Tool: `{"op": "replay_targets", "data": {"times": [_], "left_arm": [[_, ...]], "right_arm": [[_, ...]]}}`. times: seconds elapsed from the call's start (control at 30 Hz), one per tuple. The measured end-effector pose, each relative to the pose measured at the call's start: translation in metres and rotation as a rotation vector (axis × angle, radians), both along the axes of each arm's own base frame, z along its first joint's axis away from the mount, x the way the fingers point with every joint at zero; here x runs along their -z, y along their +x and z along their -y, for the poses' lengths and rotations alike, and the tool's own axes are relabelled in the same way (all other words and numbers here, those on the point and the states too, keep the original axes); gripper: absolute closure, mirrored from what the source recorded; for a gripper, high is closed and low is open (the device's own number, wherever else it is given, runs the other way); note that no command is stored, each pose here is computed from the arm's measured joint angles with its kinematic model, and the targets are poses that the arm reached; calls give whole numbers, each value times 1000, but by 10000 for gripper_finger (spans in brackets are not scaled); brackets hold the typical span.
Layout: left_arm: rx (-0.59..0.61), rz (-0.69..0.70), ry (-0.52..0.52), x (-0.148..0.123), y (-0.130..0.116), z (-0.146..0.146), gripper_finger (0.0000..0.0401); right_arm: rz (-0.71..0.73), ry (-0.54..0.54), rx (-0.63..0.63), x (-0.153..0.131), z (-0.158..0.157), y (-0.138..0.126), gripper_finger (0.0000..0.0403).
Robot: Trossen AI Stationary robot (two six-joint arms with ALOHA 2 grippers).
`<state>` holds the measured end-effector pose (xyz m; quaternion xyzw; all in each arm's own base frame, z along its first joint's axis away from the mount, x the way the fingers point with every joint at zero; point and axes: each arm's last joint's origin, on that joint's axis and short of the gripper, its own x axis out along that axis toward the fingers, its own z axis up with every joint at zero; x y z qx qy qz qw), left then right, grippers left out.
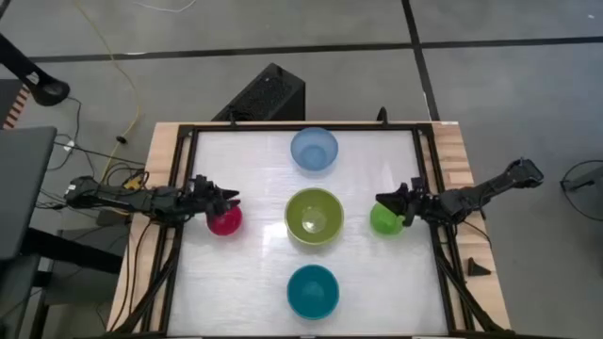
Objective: Nest bowls inside each other
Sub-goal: Stack the transparent blue bowl on top of the green bowl
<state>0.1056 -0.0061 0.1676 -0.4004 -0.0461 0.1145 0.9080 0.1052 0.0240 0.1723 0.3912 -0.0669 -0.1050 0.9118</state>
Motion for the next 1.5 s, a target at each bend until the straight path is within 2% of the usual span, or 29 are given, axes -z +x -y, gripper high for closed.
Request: {"op": "replay_targets", "data": {"times": [0.1, 0.27, 0.4, 0.53, 0.63, 0.7, 0.8, 0.9, 1.03, 1.13, 1.2, 1.3, 1.4, 1.5], "left_arm": [[-52, 73, -256, -1, 0, -1, 131], [-176, 204, -495, -4, -2, -5, 131], [-310, 289, -600, -5, -4, -9, 131], [-413, 322, -595, -4, -6, -11, 131], [-475, 388, -662, -5, -7, -13, 131], [-515, 425, -683, -6, -8, -14, 131], [-562, 451, -682, -7, -9, -15, 131], [-566, 480, -705, -8, -9, -15, 131], [-549, 508, -714, -12, -10, -15, 131], [-551, 537, -700, -16, -10, -16, 131], [-529, 567, -653, -24, -12, -17, 131], [-453, 623, -511, -40, -15, -19, 131], [-358, 749, -328, -61, -25, -20, 131], [-318, 846, -167, -77, -35, -19, 131]], "right_arm": [[82, 120, 11, -6, 2, 0, 291], [210, 244, 32, -15, 6, -1, 291], [242, 287, 50, -17, 9, -1, 291], [248, 279, 71, -17, 11, -1, 291], [311, 329, 137, -22, 15, -2, 291], [359, 293, 184, -31, 19, -2, 291], [468, 105, 136, -70, 23, -5, 291], [499, -61, 161, -114, 26, -3, 291], [339, -272, 206, -164, 31, 22, 291], [158, -420, 154, -191, 36, 52, 291], [24, -480, 109, -200, 41, 78, 291], [-177, -526, 62, -201, 51, 113, 291], [-333, -542, -18, -192, 61, 149, 286], [-372, -553, -88, -197, 71, 179, 273]]}}
